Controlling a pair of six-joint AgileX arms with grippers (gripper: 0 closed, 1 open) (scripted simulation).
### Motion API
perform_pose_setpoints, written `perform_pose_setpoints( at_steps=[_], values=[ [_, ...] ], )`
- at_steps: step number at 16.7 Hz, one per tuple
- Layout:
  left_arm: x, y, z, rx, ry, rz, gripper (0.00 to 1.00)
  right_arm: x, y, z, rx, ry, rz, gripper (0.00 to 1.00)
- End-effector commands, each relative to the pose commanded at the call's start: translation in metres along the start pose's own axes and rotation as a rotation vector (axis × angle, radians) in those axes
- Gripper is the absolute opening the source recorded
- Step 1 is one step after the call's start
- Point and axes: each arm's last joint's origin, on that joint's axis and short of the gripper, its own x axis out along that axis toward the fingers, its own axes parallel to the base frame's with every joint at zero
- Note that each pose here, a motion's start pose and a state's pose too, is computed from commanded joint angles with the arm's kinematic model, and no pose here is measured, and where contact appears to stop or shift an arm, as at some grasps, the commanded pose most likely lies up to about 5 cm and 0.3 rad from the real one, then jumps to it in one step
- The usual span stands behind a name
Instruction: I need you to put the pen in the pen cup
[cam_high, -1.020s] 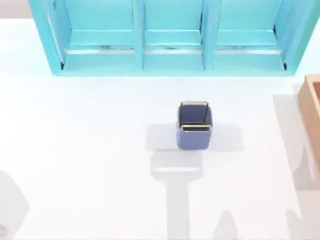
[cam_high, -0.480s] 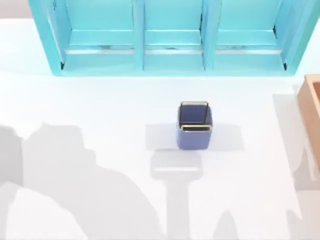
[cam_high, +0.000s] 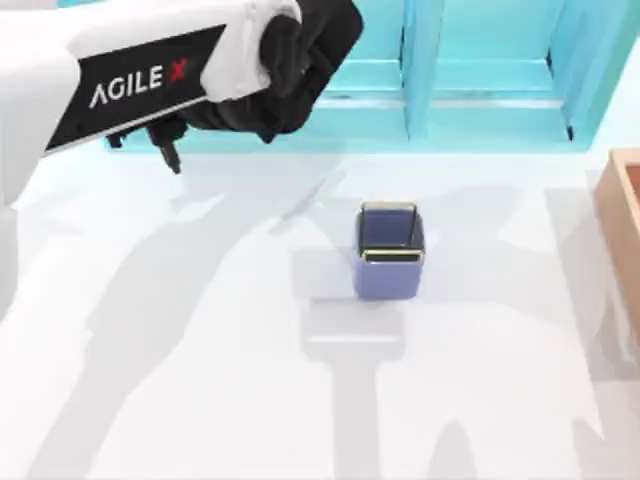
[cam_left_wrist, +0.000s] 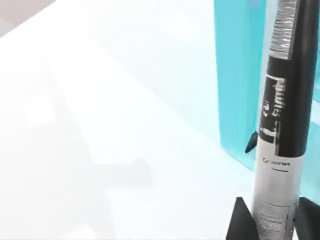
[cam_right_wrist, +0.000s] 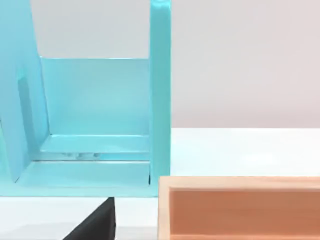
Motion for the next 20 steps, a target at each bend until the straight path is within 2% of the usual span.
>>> perform_pose_setpoints(
  at_steps=[2,4,6,8,10,15,16,20],
  values=[
    [-0.069,-0.029,-0.038,-0.005,-0.209,-0.093,0.00,0.000,0.000,0.000,0.000,0.000,0.000,1.00],
    [-0.128,-0.041,-0.071,-0.028,-0.371,-0.185,0.00,0.000,0.000,0.000,0.000,0.000,0.000,1.00],
    [-0.171,-0.043,-0.097,-0.057,-0.486,-0.258,0.00,0.000,0.000,0.000,0.000,0.000,0.000,1.00],
    [-0.198,-0.043,-0.114,-0.079,-0.560,-0.305,0.00,0.000,0.000,0.000,0.000,0.000,0.000,1.00],
    [-0.209,-0.043,-0.122,-0.088,-0.597,-0.321,0.00,0.000,0.000,0.000,0.000,0.000,0.000,1.00],
    [-0.210,-0.043,-0.122,-0.088,-0.604,-0.320,0.00,0.000,0.000,0.000,0.000,0.000,0.000,1.00],
    [-0.202,-0.050,-0.130,-0.217,-0.540,-0.360,0.00,0.000,0.000,0.000,0.000,0.000,0.000,1.00],
    [-0.201,-0.050,-0.128,-0.199,-0.557,-0.346,0.00,0.000,0.000,0.000,0.000,0.000,0.000,1.00]
  ],
)
